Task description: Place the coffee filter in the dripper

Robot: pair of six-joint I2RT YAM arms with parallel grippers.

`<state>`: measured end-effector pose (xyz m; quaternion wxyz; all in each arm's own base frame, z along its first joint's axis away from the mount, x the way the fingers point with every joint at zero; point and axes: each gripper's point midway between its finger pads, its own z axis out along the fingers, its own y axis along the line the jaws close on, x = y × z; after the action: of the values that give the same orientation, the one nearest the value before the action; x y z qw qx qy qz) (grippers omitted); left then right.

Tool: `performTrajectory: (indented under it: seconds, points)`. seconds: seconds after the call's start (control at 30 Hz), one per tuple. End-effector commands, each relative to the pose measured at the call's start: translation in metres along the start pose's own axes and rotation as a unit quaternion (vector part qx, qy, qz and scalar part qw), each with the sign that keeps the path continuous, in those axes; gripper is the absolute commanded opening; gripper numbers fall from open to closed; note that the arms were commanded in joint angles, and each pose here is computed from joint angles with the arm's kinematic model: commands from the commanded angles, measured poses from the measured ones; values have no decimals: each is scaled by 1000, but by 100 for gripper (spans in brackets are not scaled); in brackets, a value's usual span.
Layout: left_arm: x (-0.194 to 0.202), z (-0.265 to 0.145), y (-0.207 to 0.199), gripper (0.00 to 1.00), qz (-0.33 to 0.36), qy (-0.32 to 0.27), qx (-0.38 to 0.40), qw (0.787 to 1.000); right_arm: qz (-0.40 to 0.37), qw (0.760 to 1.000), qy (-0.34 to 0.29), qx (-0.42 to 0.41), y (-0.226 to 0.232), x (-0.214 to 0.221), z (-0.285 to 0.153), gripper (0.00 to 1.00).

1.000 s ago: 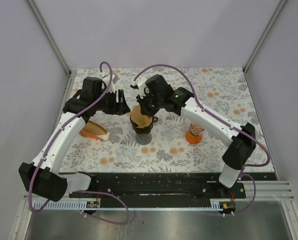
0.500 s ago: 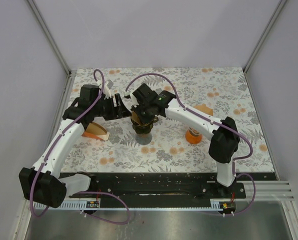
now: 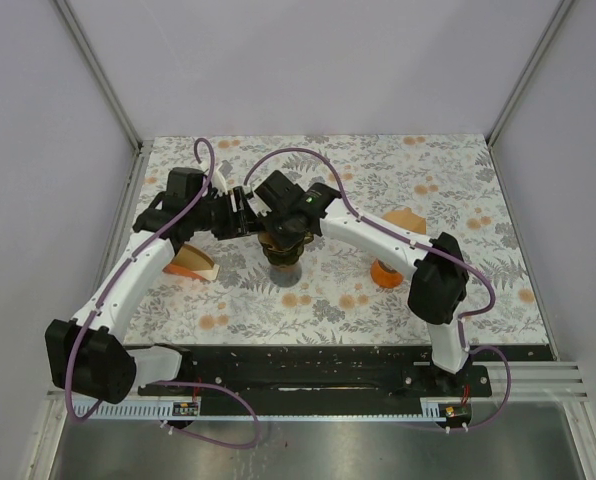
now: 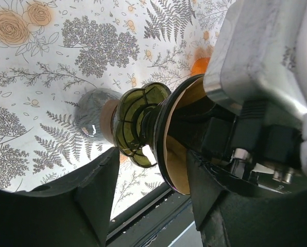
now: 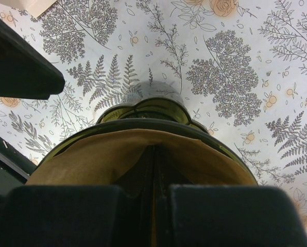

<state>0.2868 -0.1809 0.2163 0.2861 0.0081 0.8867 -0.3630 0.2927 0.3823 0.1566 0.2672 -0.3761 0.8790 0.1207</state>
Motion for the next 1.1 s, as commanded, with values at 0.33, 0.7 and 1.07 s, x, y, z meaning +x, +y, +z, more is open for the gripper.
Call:
performTrajectory:
  seconds: [0.33,0.7,1.07]
  points:
    - [-6,8,5,44,5,-8,2,1000,-16,1000,26,2,7,13,16,0]
    - [-6,11,7,18,21,1,-1,1000,-26,1000,-3,-12,10,-4,1,0]
    - [-10,-2,-4,0,49,-12,-8,999,-57,996,-53,-35,16,-30,-27,0]
